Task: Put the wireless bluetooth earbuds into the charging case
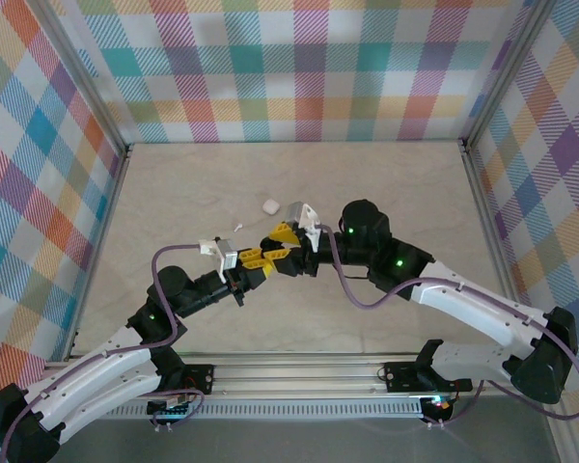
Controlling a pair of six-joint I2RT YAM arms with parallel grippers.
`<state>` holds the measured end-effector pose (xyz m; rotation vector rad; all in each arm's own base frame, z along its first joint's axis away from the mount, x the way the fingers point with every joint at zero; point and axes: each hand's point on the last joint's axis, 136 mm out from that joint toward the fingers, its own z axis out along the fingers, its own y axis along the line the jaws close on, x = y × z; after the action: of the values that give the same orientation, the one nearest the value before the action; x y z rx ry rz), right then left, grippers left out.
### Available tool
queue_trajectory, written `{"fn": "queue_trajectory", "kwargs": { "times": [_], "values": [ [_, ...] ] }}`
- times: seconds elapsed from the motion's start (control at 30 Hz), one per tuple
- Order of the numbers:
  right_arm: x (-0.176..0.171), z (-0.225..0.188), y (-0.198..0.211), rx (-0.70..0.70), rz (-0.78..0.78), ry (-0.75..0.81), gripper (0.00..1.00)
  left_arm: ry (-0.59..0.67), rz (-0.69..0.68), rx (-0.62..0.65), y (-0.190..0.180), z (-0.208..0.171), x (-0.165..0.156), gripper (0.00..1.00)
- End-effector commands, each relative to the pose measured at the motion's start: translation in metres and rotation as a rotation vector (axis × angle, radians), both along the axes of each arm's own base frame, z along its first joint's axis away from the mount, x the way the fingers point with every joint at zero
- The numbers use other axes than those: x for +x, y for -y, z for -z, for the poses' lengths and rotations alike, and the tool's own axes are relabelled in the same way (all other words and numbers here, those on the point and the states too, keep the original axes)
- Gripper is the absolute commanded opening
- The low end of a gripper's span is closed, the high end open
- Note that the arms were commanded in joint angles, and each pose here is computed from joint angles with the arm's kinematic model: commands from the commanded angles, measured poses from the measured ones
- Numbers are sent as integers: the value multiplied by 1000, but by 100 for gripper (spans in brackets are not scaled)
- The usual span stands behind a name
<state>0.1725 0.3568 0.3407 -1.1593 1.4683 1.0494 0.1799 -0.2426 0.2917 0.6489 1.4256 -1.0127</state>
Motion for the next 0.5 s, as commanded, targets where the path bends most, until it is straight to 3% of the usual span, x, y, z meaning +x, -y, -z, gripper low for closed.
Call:
{"fn": "queue_trajectory", "kwargs": {
  "times": [0.0, 0.2, 0.47],
  "values": [
    [0, -19, 3, 5, 20, -67, 52, 71, 24, -40, 2, -18, -8, 0],
    [4, -35, 13, -13, 82, -137, 57, 89, 15, -19, 0, -14, -8, 0],
    [35, -28, 41, 9, 163, -427, 60, 100, 76, -22, 5, -24, -17, 0]
  ]
}}
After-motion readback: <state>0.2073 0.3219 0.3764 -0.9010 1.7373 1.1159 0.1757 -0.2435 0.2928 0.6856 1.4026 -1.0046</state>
